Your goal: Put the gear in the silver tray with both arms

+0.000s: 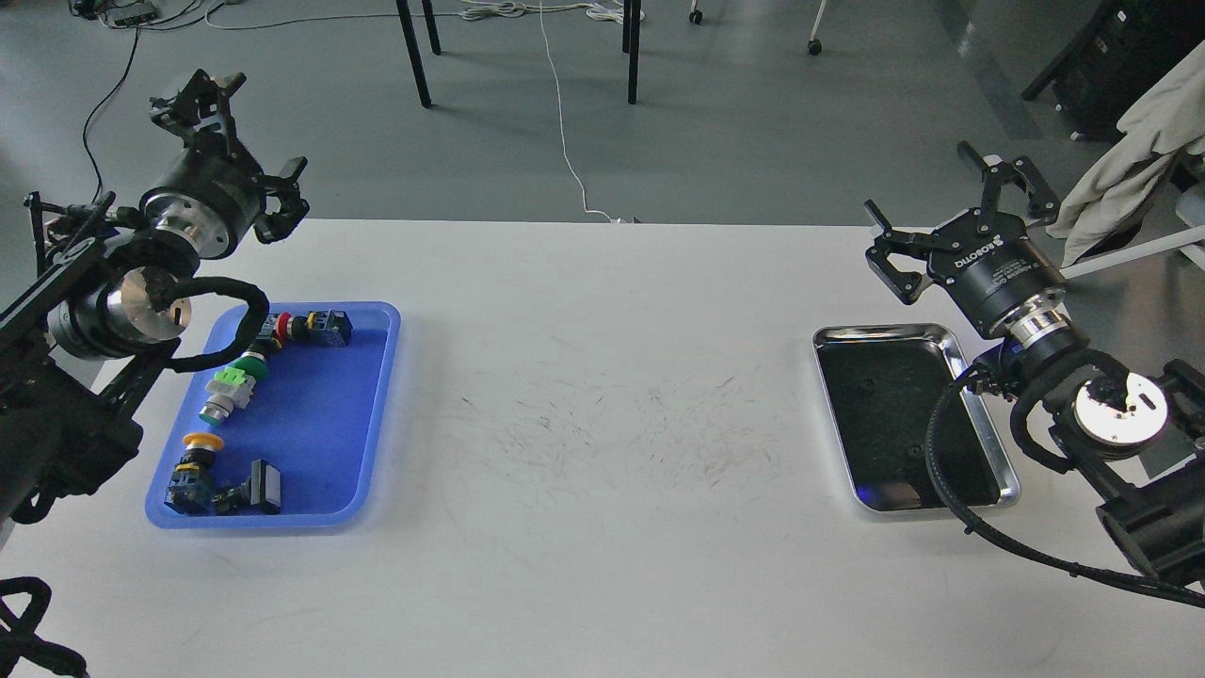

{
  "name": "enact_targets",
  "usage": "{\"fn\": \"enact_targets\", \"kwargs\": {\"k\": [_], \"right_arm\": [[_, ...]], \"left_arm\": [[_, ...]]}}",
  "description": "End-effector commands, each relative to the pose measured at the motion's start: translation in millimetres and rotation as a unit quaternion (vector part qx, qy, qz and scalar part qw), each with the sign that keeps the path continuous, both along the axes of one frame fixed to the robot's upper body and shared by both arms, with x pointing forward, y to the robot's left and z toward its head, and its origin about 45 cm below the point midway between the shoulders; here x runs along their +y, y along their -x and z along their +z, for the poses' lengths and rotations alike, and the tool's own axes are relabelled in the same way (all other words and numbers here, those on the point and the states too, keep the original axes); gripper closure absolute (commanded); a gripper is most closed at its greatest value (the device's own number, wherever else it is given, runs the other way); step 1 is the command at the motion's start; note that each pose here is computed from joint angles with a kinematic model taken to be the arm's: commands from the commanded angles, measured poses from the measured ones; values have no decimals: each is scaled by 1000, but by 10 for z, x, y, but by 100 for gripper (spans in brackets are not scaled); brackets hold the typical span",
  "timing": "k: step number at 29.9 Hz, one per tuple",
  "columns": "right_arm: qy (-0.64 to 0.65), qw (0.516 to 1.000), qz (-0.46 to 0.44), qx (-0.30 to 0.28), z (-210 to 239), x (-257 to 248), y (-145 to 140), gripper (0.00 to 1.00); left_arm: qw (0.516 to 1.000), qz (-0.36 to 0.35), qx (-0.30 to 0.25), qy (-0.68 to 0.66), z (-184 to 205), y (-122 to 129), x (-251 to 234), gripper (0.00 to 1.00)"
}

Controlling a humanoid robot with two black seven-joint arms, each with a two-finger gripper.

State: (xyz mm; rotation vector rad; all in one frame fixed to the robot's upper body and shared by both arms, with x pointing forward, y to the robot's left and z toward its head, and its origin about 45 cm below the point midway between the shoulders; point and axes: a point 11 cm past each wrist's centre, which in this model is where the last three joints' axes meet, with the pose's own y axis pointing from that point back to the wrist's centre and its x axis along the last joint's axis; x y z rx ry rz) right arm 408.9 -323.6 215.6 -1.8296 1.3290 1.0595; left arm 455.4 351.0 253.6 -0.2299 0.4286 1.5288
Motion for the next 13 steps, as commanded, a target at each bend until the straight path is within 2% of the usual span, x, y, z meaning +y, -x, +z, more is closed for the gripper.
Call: {"fn": "enact_targets", "kwargs": {"k": [1, 13], "right_arm": [[1, 1000, -15, 1, -23, -66, 2, 1], [2, 999, -29, 16, -133, -108, 2, 1]], "left_arm": [[1000, 6, 11, 11, -119, 9, -25, 2], [1000, 15, 0, 24, -53, -16, -3, 2]]}}
